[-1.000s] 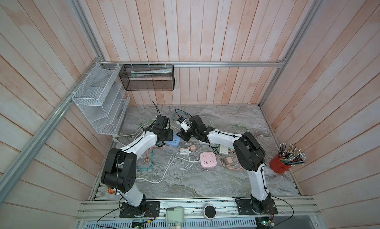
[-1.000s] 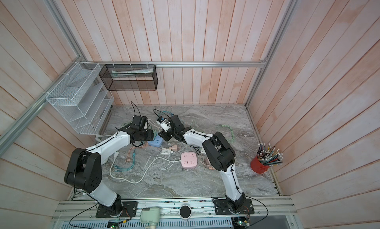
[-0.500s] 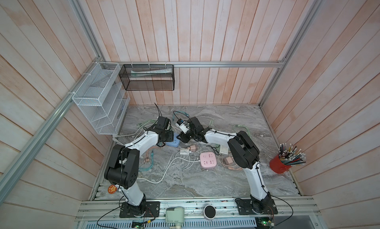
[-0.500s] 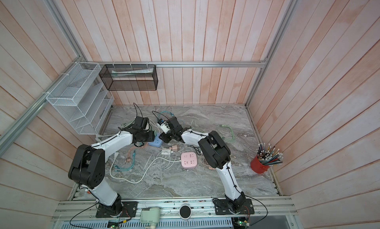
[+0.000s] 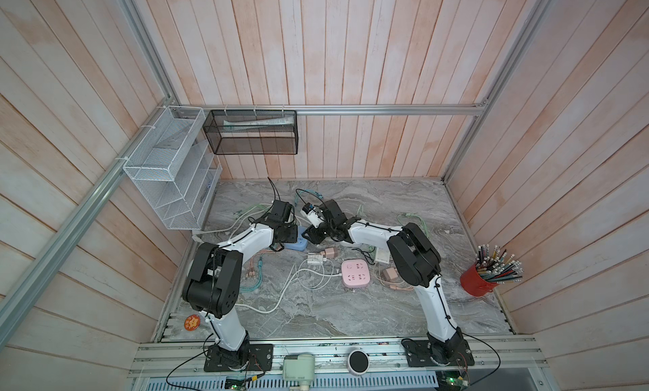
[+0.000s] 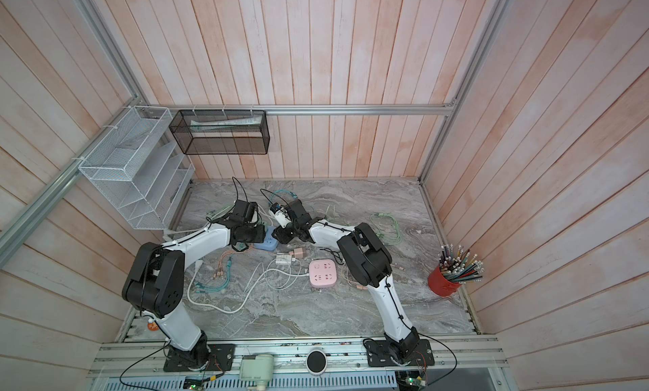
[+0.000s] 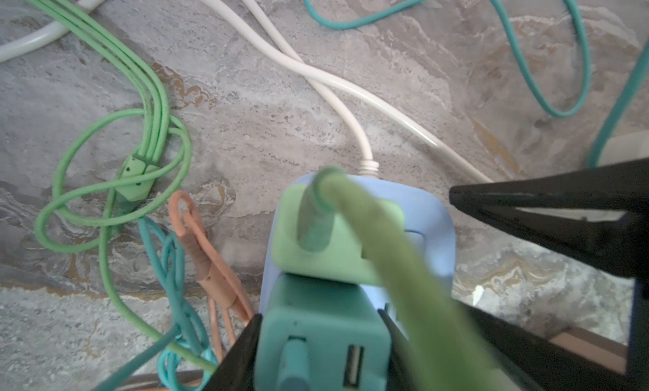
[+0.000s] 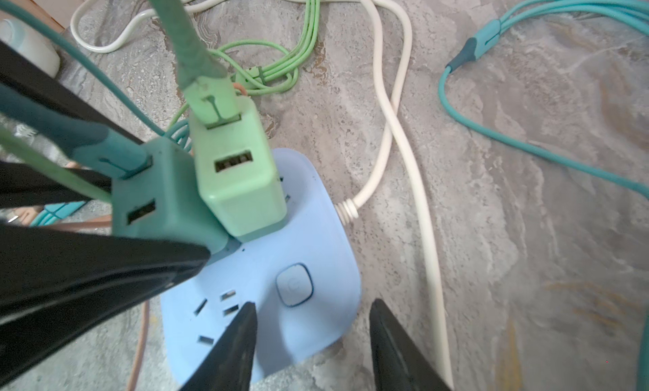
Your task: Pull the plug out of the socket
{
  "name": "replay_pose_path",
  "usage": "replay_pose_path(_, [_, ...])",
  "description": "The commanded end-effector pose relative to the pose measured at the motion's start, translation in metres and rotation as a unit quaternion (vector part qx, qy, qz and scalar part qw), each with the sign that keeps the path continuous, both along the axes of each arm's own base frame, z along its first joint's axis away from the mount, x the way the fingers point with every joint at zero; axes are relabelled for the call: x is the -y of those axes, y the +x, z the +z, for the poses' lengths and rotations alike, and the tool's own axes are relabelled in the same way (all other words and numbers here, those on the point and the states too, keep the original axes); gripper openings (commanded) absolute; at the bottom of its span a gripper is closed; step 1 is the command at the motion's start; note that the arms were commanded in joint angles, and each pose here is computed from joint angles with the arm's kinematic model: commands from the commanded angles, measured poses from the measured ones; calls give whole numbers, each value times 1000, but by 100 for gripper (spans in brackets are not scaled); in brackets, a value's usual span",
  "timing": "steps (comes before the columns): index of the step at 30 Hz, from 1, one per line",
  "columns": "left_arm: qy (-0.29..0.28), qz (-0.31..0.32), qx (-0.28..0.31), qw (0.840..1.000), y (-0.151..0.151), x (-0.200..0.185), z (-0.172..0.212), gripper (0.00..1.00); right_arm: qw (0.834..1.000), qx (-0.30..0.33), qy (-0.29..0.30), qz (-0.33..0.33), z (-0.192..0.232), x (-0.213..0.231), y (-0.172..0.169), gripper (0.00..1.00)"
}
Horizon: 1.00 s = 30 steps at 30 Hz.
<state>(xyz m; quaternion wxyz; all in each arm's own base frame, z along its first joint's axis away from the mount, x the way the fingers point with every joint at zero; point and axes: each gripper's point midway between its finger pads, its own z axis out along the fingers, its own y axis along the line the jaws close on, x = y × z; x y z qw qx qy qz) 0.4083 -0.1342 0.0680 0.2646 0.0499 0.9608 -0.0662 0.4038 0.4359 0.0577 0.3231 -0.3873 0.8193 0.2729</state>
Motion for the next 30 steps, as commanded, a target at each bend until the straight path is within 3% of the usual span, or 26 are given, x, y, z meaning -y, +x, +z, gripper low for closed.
replay_pose_path(1, [4,-7,2,1000,6,6,-4,45,1000,-14,-7,-9,-9,3,6,51])
replay_pose_path(7, [11,-14,-3,1000,4,13,-9,45,1000,-23,-11,-11,-13,6,10,52])
replay_pose_path(13, [21,-15,-5,1000,5,16,-9,54,999,-36,-13,-4,-18,4,9,53])
replay_pose_path(30, [30,-9,0,1000,10,12,-9,46,999,-44,-27,-3,-28,20,3,53])
